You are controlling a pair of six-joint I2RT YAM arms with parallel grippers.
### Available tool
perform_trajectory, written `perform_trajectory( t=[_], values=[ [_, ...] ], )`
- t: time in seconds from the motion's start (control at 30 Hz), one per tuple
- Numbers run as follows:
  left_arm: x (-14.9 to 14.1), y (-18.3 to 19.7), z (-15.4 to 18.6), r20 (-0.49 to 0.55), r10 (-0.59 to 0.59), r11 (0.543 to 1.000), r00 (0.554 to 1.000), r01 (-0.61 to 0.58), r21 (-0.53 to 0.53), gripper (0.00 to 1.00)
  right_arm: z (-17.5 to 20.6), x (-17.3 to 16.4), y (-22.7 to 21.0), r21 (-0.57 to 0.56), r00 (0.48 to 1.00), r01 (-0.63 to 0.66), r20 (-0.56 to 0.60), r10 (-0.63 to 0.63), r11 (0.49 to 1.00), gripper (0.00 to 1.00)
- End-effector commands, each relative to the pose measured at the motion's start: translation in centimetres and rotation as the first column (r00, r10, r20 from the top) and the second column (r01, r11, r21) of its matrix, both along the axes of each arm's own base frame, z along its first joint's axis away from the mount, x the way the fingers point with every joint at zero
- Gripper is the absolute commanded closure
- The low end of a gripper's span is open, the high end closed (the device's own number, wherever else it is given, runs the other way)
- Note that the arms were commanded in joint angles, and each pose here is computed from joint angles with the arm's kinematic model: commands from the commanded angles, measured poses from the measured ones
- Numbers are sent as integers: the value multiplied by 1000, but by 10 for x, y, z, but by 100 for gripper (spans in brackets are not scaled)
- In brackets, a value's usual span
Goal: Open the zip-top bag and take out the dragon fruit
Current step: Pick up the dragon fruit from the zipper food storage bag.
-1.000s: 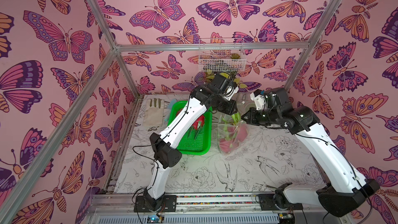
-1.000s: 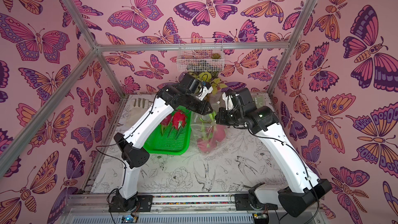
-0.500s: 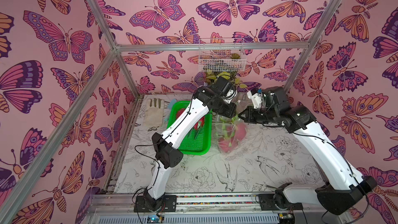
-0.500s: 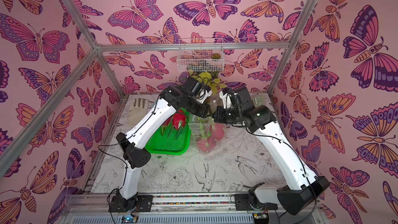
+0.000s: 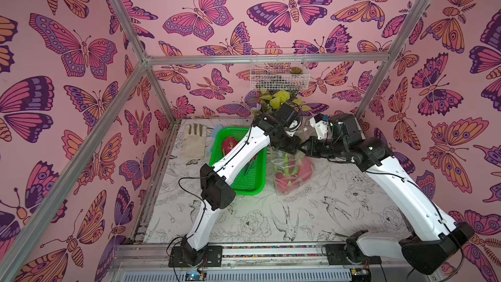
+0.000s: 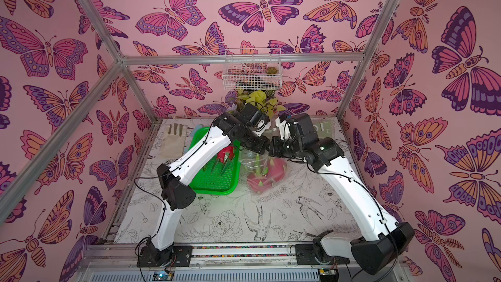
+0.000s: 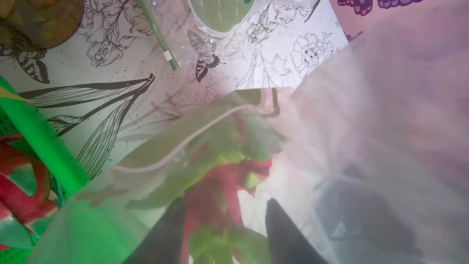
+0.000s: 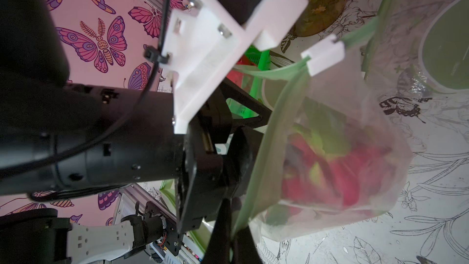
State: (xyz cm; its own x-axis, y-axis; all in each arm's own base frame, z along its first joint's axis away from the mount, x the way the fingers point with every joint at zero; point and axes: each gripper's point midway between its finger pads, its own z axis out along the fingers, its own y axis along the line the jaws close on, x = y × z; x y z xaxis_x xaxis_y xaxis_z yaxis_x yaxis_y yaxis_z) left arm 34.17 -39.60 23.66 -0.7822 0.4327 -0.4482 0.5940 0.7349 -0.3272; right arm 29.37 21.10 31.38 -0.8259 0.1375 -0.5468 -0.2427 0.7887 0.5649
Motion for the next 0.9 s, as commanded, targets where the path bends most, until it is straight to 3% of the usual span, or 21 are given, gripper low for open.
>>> perform_trajectory(
  t=[0.0, 0.27, 0.37, 0.6, 0.87],
  values=[
    [-9, 9, 10, 24, -20, 1000, 1000, 20, 19, 48, 10, -1, -1, 17, 999, 14, 48, -15, 1000, 100],
    [-36, 22, 23, -5, -101, 995, 995, 101, 22, 48, 5, -1, -4, 0, 999, 18, 48, -18, 1000, 100],
    [-42, 21, 16, -20, -149, 988, 989, 150, 33, 54, 7, 0, -4, 0, 998, 17, 54, -17, 1000, 100],
    [-25, 36, -3, 69, -172, 971, 983, 157, 182, 54, 8, -1, 0, 17, 998, 1, 59, -2, 1000, 100],
    [-36, 22, -11, 18, -246, 962, 969, 241, 131, 67, 8, -1, 1, 15, 998, -9, 67, 8, 1000, 100]
  ],
)
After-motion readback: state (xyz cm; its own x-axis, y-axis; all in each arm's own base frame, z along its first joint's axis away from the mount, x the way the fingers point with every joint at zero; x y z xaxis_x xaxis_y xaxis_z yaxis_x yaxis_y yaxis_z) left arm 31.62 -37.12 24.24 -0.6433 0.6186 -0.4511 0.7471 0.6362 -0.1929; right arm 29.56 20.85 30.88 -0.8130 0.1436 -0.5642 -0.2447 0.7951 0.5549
